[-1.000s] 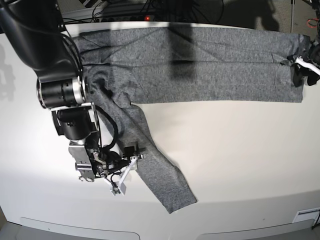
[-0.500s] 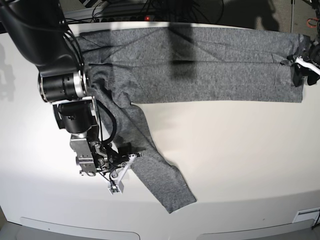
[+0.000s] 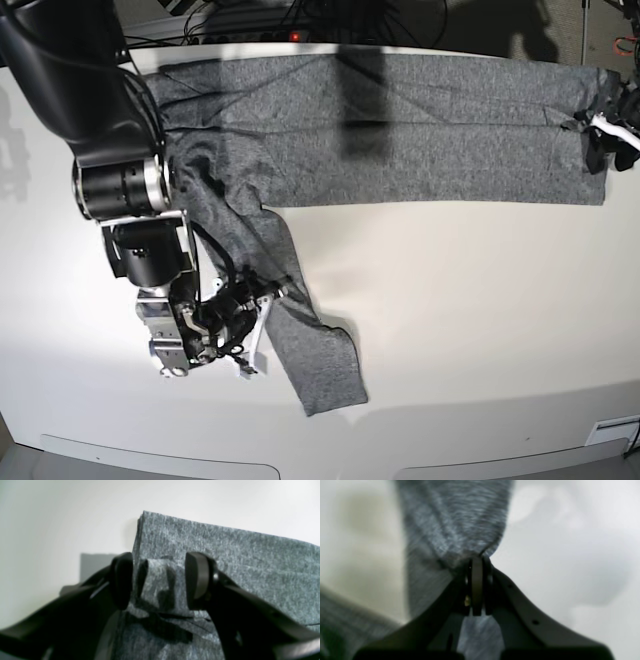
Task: Fold the T-shirt properly
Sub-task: 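Grasp the sleeve cuff with the right gripper and fold it inward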
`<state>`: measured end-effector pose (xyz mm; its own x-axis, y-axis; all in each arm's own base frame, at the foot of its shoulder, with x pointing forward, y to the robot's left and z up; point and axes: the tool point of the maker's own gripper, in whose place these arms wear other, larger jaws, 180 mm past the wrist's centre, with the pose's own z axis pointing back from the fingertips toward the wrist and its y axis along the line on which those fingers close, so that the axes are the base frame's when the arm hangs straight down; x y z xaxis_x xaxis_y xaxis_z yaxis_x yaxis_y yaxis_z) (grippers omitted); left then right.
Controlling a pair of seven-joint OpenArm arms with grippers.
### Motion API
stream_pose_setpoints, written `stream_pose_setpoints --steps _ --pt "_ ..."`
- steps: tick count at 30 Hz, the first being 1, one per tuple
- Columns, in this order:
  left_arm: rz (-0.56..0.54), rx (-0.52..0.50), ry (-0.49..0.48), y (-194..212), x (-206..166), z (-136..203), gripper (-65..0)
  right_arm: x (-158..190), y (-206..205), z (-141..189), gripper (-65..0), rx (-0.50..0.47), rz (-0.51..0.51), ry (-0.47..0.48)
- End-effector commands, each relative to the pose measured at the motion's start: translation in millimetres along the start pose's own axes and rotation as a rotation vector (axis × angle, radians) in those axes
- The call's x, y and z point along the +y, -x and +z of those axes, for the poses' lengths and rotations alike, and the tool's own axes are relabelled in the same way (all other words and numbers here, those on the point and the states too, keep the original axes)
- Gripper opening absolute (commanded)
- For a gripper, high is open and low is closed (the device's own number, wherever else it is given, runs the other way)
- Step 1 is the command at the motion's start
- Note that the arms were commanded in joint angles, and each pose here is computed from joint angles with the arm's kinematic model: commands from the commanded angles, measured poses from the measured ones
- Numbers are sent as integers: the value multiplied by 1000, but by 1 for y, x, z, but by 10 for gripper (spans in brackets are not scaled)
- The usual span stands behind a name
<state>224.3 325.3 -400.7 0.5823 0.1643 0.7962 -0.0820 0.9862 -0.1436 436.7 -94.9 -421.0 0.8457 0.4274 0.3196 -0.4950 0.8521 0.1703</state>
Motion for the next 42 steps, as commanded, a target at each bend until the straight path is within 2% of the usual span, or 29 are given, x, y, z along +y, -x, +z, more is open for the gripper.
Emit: stream_pose_setpoints --steps 1,8,13,18,24,28,35,42 --pt "-19 -53 3 -18 3 2 -324 3 -38 24 -650 -81 41 -14" --pt "-20 -53 3 -18 3 2 -324 41 -52 38 -650 -76 87 -109" --pt "-19 -52 2 -18 3 2 -324 83 -58 46 -650 -101 169 -166" --pt "-51 -32 -31 -15 9 2 -324 131 -36 42 -650 -109 236 -288" --pt "-44 -33 -47 -15 12 2 -324 184 -12 49 -650 -166 382 -335" --pt "-44 -33 -46 -15 12 2 -324 217 6 54 -650 -198 426 -373" --pt "-44 -33 -46 -15 12 2 -324 256 33 73 -650 -278 466 -413" --pt "-44 -35 -46 -15 12 2 -324 282 64 77 -650 -292 438 -496"
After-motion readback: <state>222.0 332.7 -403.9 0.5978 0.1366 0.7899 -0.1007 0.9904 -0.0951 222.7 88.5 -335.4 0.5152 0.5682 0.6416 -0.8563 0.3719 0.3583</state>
